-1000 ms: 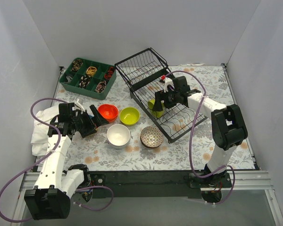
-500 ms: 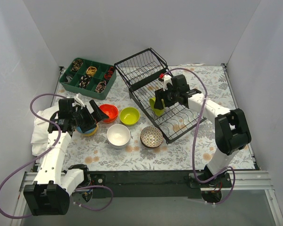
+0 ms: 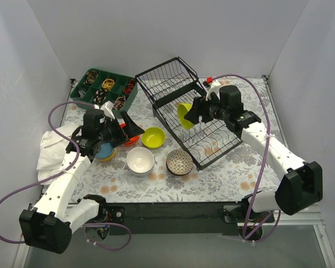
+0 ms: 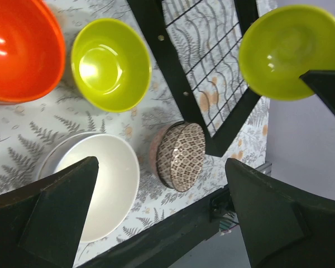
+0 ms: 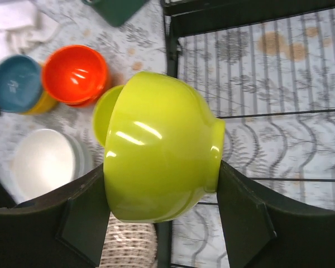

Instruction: Unload the bowls from the dish rack

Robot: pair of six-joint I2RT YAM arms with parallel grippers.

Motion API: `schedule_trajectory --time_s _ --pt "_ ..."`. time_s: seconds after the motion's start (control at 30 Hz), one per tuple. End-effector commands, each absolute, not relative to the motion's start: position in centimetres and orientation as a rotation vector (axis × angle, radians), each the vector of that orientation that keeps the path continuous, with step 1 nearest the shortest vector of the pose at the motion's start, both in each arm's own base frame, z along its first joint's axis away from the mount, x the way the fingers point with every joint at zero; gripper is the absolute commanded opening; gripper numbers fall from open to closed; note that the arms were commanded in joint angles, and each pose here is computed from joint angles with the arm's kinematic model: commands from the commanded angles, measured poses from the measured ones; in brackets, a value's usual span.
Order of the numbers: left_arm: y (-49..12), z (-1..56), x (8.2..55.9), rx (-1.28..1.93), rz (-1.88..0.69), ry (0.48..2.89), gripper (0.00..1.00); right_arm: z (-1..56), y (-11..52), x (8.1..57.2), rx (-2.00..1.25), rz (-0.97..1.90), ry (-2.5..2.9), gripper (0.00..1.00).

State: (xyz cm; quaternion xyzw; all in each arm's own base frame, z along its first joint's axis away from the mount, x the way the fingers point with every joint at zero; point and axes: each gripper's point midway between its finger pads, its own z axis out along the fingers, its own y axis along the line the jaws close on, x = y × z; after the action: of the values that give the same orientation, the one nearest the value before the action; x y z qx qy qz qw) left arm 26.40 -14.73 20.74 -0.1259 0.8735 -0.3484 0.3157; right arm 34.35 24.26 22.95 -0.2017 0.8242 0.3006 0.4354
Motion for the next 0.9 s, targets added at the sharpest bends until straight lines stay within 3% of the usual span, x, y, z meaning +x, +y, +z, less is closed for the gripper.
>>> schedule_trajectory --time_s 0.0,0.2,0.43,0.53,0.73,0.87 --pt "-16.2 25.4 28.3 -0.311 -0.970 2.100 0.98 27.0 26.4 31.0 -0.426 1.044 1.952 0.11" --pt "-18.4 26.9 28.4 -0.249 -1.024 2.027 0.98 29.9 27.6 27.3 -0.333 1.335 1.846 0.11" --pt "-22.0 26.7 28.1 -0.181 -1.081 2.032 0.93 30.2 28.0 24.8 -0.319 1.451 1.833 0.11" --pt "-23.7 25.9 27.7 -0.151 -1.078 2.060 0.88 30.1 27.8 24.3 -0.295 1.464 1.825 0.11" --pt "-26.0 24.8 27.3 -0.121 -1.078 2.089 0.59 29.8 27.8 23.6 -0.282 1.501 1.827 0.11" --pt "-27.5 24.2 27.0 -0.097 -1.077 2.108 0.51 29.6 27.8 23.4 -0.281 1.510 1.827 0.11"
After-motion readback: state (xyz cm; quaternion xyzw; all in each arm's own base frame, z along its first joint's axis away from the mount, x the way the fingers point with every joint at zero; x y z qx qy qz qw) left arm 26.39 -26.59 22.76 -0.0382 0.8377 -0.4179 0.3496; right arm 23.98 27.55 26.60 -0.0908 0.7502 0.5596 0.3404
